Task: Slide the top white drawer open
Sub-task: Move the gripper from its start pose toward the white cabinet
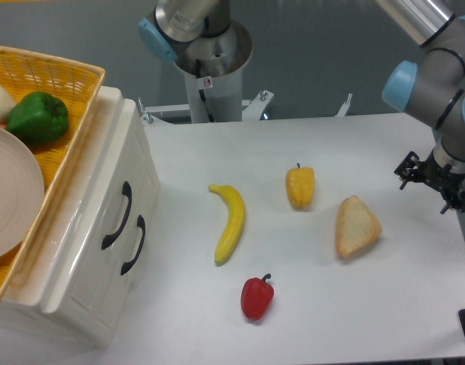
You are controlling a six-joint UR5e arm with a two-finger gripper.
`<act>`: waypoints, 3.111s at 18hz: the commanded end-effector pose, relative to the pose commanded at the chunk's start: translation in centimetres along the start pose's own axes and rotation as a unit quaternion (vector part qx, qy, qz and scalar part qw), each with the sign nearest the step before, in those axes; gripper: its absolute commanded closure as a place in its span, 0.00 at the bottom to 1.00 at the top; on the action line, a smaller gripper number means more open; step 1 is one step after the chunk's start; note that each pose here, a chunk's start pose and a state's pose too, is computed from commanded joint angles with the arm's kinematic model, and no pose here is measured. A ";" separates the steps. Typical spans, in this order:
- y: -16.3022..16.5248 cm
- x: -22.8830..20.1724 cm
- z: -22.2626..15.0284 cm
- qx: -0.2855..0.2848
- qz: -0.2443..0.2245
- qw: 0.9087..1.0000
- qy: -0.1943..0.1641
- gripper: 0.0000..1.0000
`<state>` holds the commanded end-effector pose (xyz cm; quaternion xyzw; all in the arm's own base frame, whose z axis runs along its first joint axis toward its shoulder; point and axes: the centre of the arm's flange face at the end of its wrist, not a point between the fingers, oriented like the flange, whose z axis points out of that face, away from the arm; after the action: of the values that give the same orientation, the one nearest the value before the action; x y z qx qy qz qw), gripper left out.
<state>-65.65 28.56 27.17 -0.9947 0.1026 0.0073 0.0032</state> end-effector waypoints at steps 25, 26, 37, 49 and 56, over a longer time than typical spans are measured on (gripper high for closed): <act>-2.0 9.4 -4.7 -0.012 -0.051 0.997 -0.048 0.00; -2.1 9.5 -5.0 -0.013 -0.064 0.997 -0.051 0.00; -6.8 15.4 -7.8 0.021 -0.086 0.994 -0.056 0.00; -17.1 17.7 -10.6 -0.005 -0.162 0.987 -0.014 0.00; -22.7 20.7 -10.7 0.048 -0.216 0.975 0.033 0.00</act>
<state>-40.58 46.49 37.61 -0.9918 -0.1140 -0.0309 0.0494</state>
